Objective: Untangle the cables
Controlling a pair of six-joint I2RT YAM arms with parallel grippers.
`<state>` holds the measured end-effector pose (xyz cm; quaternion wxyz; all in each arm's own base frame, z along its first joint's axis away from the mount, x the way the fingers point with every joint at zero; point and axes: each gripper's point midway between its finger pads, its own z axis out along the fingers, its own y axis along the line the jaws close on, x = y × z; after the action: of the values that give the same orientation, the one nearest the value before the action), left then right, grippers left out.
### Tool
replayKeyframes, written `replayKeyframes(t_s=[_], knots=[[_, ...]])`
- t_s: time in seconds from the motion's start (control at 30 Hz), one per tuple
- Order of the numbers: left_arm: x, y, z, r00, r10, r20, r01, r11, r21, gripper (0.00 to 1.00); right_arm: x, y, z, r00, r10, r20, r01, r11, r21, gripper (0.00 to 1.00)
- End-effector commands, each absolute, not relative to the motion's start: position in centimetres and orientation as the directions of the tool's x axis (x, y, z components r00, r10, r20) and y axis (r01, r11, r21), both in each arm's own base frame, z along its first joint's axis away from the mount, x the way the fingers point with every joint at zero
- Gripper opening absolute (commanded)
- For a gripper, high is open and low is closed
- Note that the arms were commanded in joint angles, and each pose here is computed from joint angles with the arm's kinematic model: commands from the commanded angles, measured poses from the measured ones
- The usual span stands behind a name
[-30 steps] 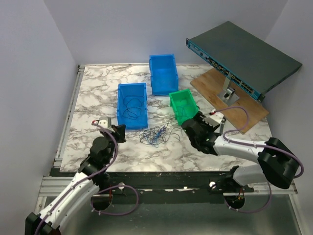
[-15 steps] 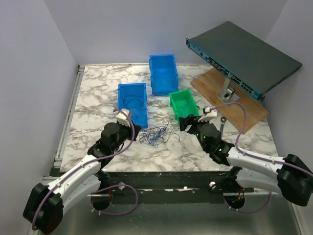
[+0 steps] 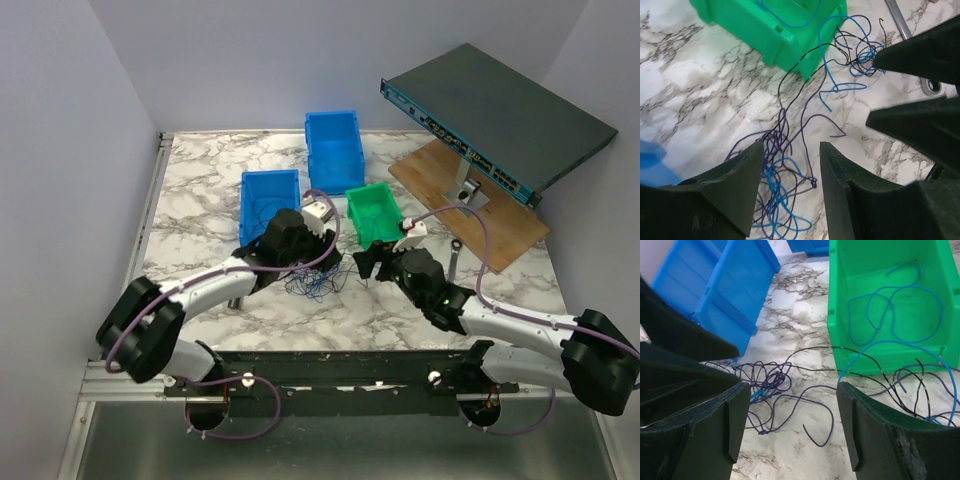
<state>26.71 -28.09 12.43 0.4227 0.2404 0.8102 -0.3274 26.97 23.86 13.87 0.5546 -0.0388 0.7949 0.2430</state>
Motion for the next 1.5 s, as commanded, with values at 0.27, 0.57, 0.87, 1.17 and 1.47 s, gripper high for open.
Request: replayKeyframes(t_s=[0.27, 0.57, 0.87, 1.17, 1.47], knots=[[28.7, -30.9, 6.6, -0.663, 0.288, -0.691, 0.642, 0.694, -0.327, 0.49, 26.5, 21.0, 10.9, -0.414, 0.190, -0.890, -0.219, 0.929, 0.300, 0.71], [28.4, -30.6, 6.8, -0.659, 0.299, -0.691, 0.648, 0.691, -0.319, 0.16, 28.6, 21.4, 8.5, -0.501, 0.183, -0.846, -0.135, 0.949, 0.286, 0.61], [28.4, -30.6, 7.7, -0.635, 0.275, -0.722, 0.658, 0.683, -0.318, 0.00, 30.0, 21.5, 4.8, -0.583, 0.115, -0.804, -0.045, 0.984, 0.174, 0.49], [28.6, -29.8, 8.6, -0.615, 0.240, -0.751, 0.642, 0.705, -0.301, 0.00, 28.8, 19.1, 4.1, -0.605, 0.134, -0.785, 0.015, 0.987, 0.157, 0.01], [28.7, -29.1, 8.7, -0.619, 0.217, -0.755, 0.622, 0.723, -0.302, 0.00, 27.9, 16.1, 10.6, -0.516, 0.247, -0.820, 0.065, 0.966, 0.250, 0.01]])
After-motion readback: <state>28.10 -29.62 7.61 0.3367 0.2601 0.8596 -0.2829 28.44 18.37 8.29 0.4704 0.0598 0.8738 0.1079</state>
